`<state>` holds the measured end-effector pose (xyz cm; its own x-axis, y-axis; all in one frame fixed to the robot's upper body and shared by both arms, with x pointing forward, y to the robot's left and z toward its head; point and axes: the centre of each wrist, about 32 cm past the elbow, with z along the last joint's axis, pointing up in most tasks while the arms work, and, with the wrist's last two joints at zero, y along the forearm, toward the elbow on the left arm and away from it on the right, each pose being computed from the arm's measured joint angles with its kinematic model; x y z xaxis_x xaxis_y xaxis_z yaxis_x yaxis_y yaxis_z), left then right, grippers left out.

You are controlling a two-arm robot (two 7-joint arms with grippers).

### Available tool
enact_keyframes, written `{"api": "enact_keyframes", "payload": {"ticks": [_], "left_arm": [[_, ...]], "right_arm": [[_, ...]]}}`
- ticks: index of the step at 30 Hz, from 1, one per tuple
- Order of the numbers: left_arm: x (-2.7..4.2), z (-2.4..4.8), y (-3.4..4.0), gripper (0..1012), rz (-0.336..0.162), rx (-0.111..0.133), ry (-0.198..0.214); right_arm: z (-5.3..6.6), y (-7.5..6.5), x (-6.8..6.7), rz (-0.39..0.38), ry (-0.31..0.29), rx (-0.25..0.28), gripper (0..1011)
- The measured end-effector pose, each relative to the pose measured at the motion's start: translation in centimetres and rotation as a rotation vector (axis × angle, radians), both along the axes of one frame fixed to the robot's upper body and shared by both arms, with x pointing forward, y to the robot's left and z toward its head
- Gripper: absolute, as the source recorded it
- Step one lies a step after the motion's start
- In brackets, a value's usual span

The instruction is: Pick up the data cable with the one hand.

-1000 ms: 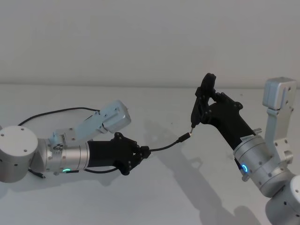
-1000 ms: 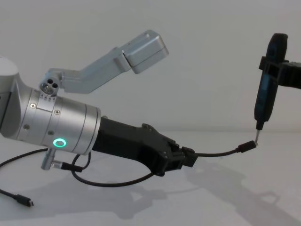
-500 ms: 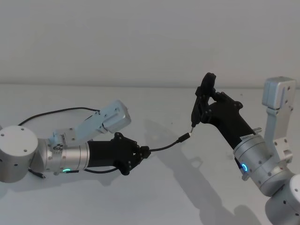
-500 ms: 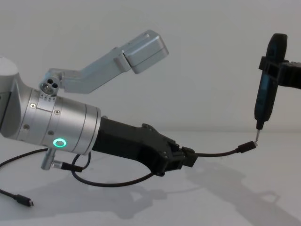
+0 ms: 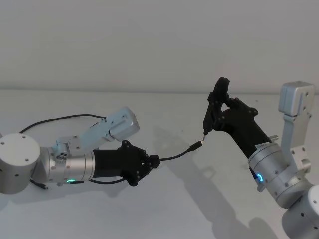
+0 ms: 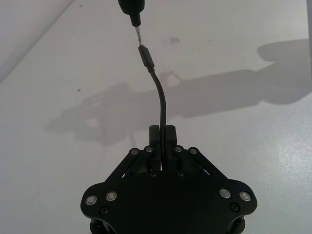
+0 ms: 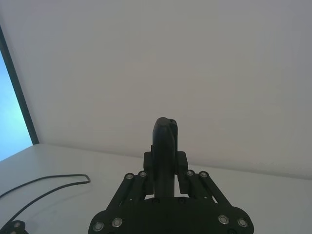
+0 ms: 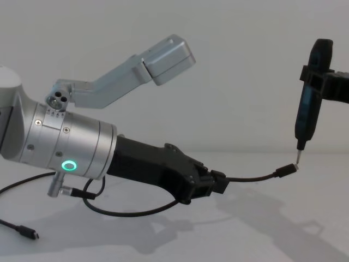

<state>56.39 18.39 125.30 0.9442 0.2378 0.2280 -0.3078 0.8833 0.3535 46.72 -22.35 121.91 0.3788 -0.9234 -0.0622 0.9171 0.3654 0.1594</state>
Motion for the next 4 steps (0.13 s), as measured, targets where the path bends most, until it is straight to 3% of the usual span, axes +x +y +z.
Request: {"api": "enact_keyframes", "payload": {"ticks": [4], "left_arm": [[0.00,0.00,0.00,67,0.000,0.000,0.000]], "right_arm": [[0.00,0.00,0.01,0.000,0.000,0.000,275]]}}
